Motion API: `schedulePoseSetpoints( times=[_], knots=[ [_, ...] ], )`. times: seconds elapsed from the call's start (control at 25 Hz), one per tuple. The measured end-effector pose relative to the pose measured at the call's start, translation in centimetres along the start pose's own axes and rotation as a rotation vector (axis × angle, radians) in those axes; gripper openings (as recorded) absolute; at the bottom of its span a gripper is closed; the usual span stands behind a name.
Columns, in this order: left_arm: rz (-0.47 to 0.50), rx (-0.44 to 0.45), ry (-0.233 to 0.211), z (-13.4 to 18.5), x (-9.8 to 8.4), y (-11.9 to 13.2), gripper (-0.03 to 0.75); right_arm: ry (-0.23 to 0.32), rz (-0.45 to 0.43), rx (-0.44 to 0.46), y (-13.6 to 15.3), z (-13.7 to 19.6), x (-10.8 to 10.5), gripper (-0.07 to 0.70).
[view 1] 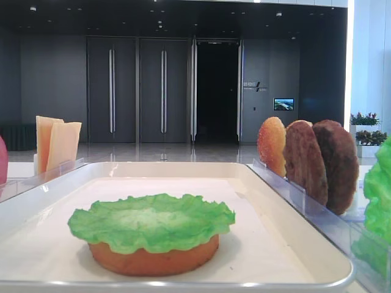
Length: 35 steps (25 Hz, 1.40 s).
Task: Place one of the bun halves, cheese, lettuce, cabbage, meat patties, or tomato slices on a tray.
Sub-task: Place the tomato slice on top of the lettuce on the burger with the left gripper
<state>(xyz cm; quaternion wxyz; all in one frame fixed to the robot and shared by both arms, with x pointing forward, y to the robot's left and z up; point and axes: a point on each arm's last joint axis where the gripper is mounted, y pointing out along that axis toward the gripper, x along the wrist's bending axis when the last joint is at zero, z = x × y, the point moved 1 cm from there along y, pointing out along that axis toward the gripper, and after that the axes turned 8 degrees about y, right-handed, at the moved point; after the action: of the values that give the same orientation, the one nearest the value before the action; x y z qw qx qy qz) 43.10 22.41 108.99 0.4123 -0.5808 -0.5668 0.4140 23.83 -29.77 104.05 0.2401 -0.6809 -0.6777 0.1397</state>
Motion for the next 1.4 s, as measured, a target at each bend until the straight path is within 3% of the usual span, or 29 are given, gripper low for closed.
schedulePoseSetpoints(
  times=[0.28,0.48,0.64,1.08,1.4],
  knots=[
    [-0.011,0.018,0.005,0.9,0.4,0.4,0.046,0.000,0.000,0.000,0.0,0.0,0.0,0.556],
    [0.042,0.017,0.020,0.9,-0.2,0.4,0.046,0.000,0.000,0.000,0.0,0.0,0.0,0.556],
    [0.150,-0.010,0.060,0.6,-1.3,0.3,0.046,0.000,0.000,0.000,0.0,0.0,0.0,0.556],
    [0.577,-0.088,0.174,0.2,-5.5,-0.1,0.046,0.000,0.001,0.000,0.0,0.0,0.0,0.556],
    [0.694,-0.003,0.185,-0.4,-7.6,3.0,0.046,0.000,0.001,0.000,0.0,0.0,0.0,0.556]
  ],
)
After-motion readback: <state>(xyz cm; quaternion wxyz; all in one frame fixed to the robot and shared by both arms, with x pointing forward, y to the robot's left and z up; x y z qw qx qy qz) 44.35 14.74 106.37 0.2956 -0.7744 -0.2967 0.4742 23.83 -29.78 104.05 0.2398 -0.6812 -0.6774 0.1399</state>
